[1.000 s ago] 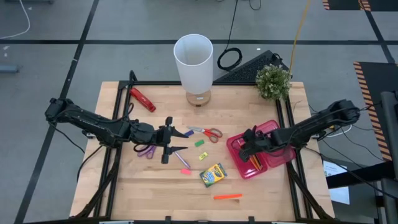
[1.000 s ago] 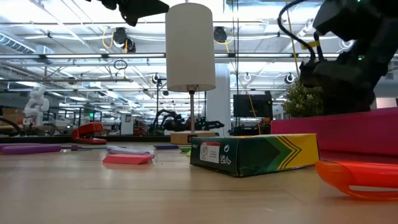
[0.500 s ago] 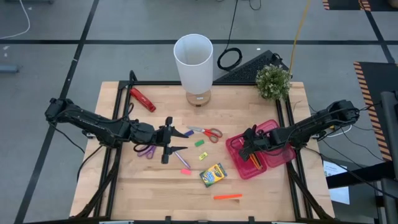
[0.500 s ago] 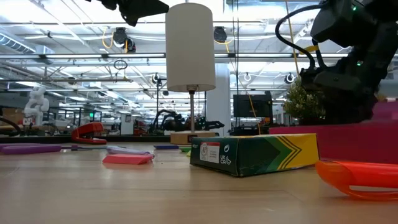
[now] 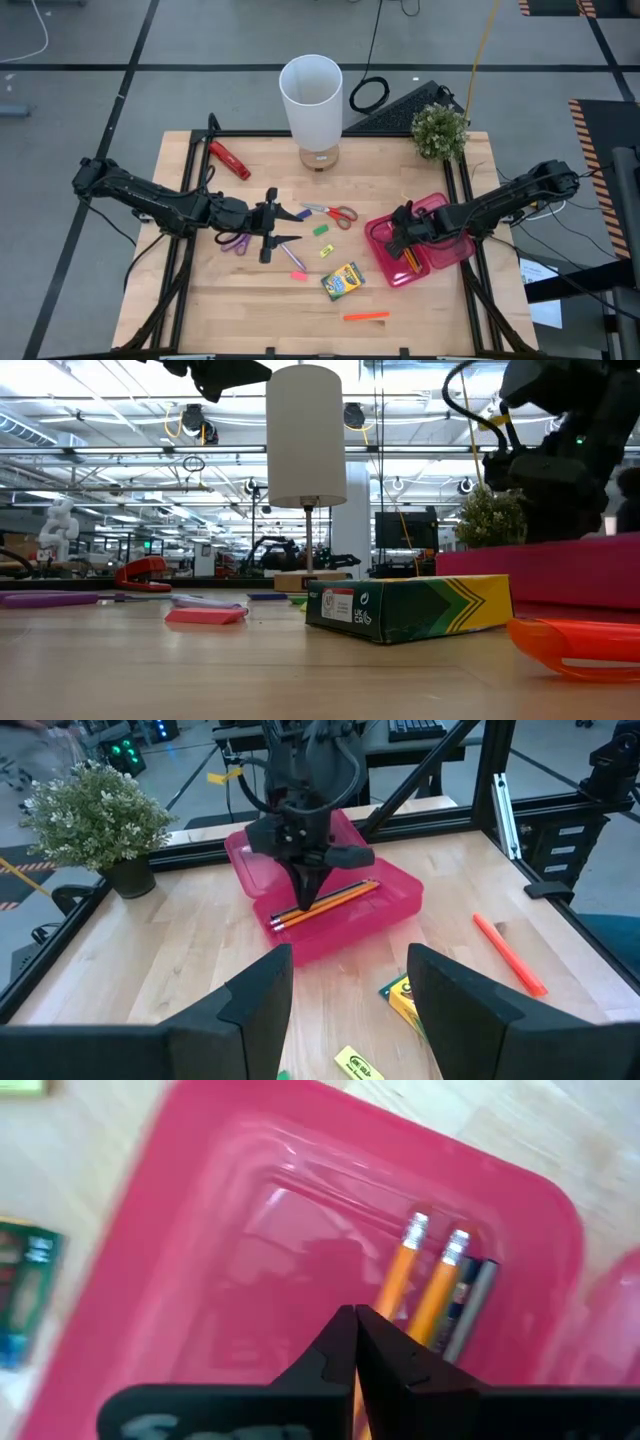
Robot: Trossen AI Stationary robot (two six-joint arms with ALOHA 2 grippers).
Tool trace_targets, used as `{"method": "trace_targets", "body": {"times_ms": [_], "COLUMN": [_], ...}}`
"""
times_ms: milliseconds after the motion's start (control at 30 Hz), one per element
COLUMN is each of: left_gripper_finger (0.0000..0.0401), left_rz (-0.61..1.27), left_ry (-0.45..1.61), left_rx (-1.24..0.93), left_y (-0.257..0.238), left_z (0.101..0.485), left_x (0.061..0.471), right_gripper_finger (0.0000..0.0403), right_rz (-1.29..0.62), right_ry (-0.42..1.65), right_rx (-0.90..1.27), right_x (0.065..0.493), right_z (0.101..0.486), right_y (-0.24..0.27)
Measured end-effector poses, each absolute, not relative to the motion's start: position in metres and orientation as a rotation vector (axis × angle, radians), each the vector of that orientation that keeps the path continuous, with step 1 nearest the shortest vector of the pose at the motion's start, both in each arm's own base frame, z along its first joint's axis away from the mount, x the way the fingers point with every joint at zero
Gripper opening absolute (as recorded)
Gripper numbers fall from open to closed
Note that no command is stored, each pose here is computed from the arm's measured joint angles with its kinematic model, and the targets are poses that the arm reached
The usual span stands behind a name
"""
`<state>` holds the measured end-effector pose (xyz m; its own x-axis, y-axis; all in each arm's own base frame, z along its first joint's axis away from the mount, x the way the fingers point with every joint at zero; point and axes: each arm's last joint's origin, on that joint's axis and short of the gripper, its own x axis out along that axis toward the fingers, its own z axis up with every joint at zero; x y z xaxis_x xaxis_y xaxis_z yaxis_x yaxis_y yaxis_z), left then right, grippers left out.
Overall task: Pack school essentials
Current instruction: Put the yellow pencil into the pink supply box
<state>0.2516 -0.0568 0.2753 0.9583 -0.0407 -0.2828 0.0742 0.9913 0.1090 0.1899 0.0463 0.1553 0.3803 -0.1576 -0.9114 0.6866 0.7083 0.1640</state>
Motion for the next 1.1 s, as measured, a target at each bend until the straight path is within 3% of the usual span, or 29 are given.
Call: {"method": "trace_targets", "body": {"times_ms": [567,1100], "left_gripper_finger": [0.0202,0.0202], "left_rz": [-0.059,-0.059], "left_ry": [0.299,0.298], "left_rx": [0.131,0.131], "left_y": [-0.056,-0.056], "left_z": [0.274,0.274], "left_x": [0.251,0.251], "right_gripper_finger": [0.0000,0.0000], "right_rz": [-0.617,-0.663], "right_ry": [0.996,1.096], "right_rx": [0.522,0.531], "right_x": [0.192,0.192], "right_z": [0.158,0.138], "right_y": [0.046,0.039]}}
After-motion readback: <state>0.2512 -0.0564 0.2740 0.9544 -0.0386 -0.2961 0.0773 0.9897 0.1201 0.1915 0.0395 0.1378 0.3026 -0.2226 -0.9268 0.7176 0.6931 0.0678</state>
